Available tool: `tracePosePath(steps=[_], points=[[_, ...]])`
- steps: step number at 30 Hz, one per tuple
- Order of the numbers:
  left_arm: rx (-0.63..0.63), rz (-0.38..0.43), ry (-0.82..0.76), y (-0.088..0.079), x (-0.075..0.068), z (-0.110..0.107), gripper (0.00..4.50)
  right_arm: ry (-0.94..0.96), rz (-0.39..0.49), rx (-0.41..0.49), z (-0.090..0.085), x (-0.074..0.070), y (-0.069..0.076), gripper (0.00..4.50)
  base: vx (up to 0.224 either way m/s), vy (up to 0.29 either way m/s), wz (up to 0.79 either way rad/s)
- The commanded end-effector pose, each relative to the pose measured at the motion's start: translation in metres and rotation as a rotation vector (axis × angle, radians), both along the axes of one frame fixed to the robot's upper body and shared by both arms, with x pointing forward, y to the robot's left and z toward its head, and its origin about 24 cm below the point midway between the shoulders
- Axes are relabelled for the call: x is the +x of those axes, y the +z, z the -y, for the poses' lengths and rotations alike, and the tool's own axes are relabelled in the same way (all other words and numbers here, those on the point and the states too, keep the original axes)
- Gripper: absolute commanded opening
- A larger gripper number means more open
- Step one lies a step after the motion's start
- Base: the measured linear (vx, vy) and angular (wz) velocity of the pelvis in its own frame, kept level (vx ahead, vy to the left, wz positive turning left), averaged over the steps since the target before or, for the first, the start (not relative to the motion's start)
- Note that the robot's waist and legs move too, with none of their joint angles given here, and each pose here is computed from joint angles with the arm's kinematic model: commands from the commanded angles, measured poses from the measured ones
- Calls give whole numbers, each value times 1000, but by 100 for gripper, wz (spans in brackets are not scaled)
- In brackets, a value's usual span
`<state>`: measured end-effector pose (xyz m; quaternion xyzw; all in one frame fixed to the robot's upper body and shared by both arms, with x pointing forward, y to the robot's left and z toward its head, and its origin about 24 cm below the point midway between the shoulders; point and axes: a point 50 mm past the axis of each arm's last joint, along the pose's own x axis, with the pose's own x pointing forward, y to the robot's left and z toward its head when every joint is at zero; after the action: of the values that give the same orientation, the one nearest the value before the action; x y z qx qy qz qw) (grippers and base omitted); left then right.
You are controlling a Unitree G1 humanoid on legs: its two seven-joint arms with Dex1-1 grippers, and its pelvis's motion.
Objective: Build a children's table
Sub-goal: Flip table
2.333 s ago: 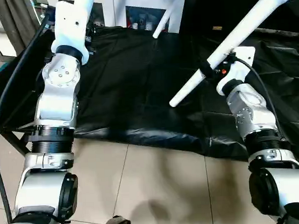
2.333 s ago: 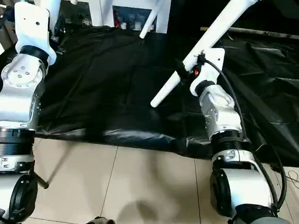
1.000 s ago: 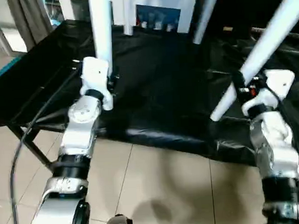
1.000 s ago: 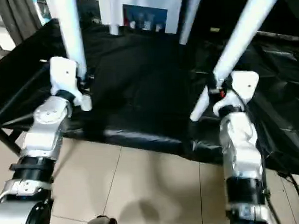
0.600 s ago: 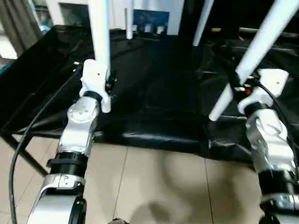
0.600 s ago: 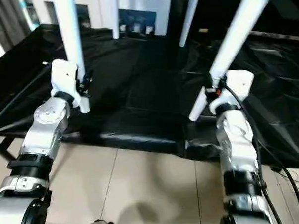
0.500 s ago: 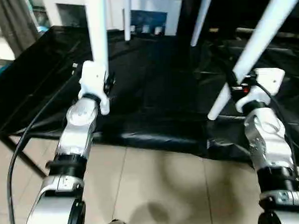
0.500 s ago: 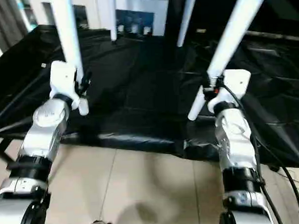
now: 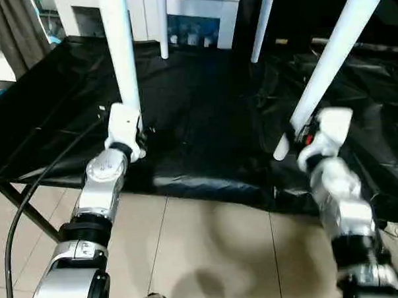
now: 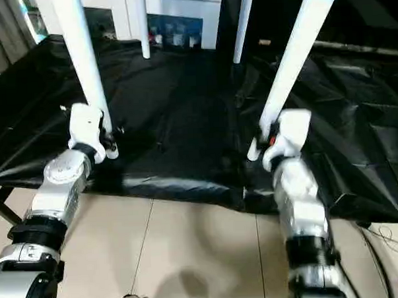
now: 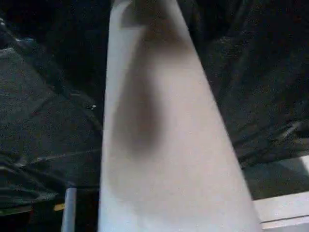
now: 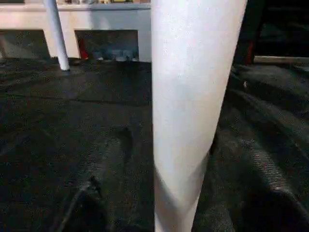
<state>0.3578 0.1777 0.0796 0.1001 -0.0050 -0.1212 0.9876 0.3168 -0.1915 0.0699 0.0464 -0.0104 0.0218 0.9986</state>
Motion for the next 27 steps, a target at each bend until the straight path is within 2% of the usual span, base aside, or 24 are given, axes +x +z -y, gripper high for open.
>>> tracePosePath(steps=[1, 2, 5, 6, 8, 12, 14, 15, 16, 18, 19, 20, 21, 22, 24, 27], points=[[-32, 4, -19, -5, -9, -1, 331, -9, -1, 10, 5, -8, 3, 311, 0, 0, 0], [-61, 20, -8, -5, -18, -6, 349, -1, 2, -8, 6, -15, 4, 325, 0, 0, 0], [-102, 50, 0, -5, -33, -9, 361, 14, 16, -27, 7, -25, 7, 346, 0, 0, 0], [-118, 77, -5, -4, -41, -9, 381, 17, 24, -25, 8, -29, 9, 353, 0, 0, 0], [-185, 90, -4, -4, -61, -10, 393, 33, 35, -38, 9, -40, 14, 353, 0, 0, 0], [-249, 93, 54, -2, -93, -12, 393, 39, -53, -15, 11, -57, 12, 353, 0, 0, 0], [-276, 43, 86, -5, -103, -9, 393, 33, -90, 1, 11, -64, 10, 353, 0, 0, 0], [-253, -3, 116, -10, -109, -8, 393, 30, -163, -17, 10, -67, 3, 353, 0, 0, 0], [-217, -40, 134, -15, -116, -4, 393, 27, -196, -56, 9, -71, -1, 353, 0, 0, 0], [-170, -65, 152, -19, -123, -2, 393, 3, -212, -107, 9, -73, -3, 353, 0, 0, 0], [-149, -69, 139, -21, -130, 3, 393, -3, -198, -212, 7, -75, -2, 353, 0, 0, 0], [-154, -62, 129, -20, -133, 4, 393, 5, -194, -239, 6, -75, 0, 353, 0, 0, 0], [-155, -62, 130, -20, -133, 4, 393, 5, -192, -237, 6, -75, 0, 353, 0, 0, 0], [-175, -69, 139, -20, -135, 3, 393, 19, -158, -176, 2, -77, 5, 353, 0, 0, 0], [-156, -66, 157, -21, -138, 1, 393, 8, -99, -115, 2, -79, 12, 353, 0, 0, 0], [-125, -70, 188, -19, -142, -3, 393, 27, -112, -96, 2, -86, 13, 353, 0, 0, 0]])
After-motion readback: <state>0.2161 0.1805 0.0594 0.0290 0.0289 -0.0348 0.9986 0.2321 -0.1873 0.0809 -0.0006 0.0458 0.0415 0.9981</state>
